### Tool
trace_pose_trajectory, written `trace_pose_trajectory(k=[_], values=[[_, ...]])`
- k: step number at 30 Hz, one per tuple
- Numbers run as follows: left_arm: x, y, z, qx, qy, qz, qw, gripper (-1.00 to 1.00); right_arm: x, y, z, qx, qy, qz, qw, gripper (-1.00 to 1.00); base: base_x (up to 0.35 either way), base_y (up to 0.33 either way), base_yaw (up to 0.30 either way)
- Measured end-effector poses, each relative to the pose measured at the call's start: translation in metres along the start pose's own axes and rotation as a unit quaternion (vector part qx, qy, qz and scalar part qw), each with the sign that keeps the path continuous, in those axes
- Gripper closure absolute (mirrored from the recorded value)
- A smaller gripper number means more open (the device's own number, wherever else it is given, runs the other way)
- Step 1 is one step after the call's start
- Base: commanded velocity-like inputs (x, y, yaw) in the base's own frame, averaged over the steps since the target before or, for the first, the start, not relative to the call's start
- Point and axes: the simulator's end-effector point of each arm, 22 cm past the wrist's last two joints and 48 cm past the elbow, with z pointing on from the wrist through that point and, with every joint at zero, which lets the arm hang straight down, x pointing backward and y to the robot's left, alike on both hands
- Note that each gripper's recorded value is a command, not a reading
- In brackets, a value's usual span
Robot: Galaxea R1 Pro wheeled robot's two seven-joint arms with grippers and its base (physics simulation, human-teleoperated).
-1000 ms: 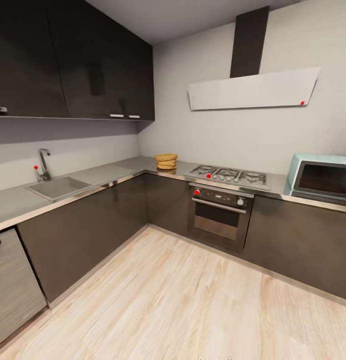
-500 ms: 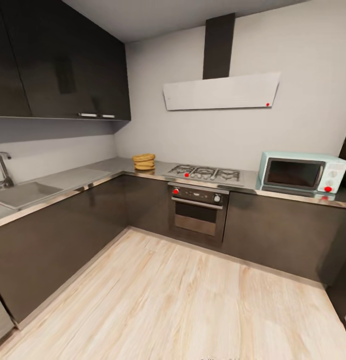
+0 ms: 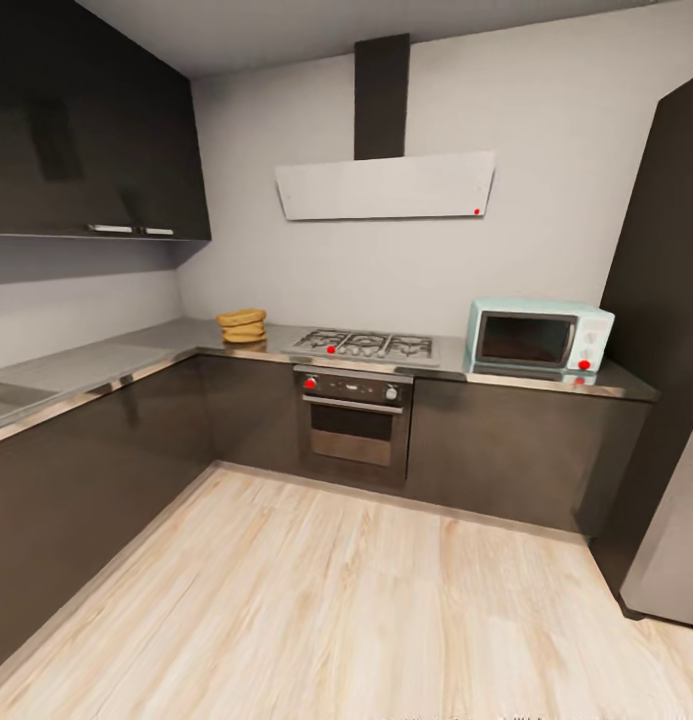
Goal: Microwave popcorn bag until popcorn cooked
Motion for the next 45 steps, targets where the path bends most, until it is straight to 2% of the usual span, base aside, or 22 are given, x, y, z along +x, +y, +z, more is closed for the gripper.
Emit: trace_pose_trajectory(k=[18,28,45], values=[[0.0,-0.001,0.0,0.001,0.0,-0.006,1.0,-1.0,0.0,-0.007,0.0,0.004,0.0,0.0,1.0,-1.0,0.0,0.0,-0.285],[-0.003,-0.015,0.0,0.011,-0.003,-0.011,0.9999,-1.0,0.0,-0.006,0.0,0.003,0.0,0.0,1.0,-1.0,0.0,0.0,-0.285],[-0.002,-0.017,0.0,0.013,-0.002,-0.016,0.9998,-1.0,0.001,-0.007,0.0,0.004,0.001,0.0,1.0,-1.0,0.0,0.0,-0.285]])
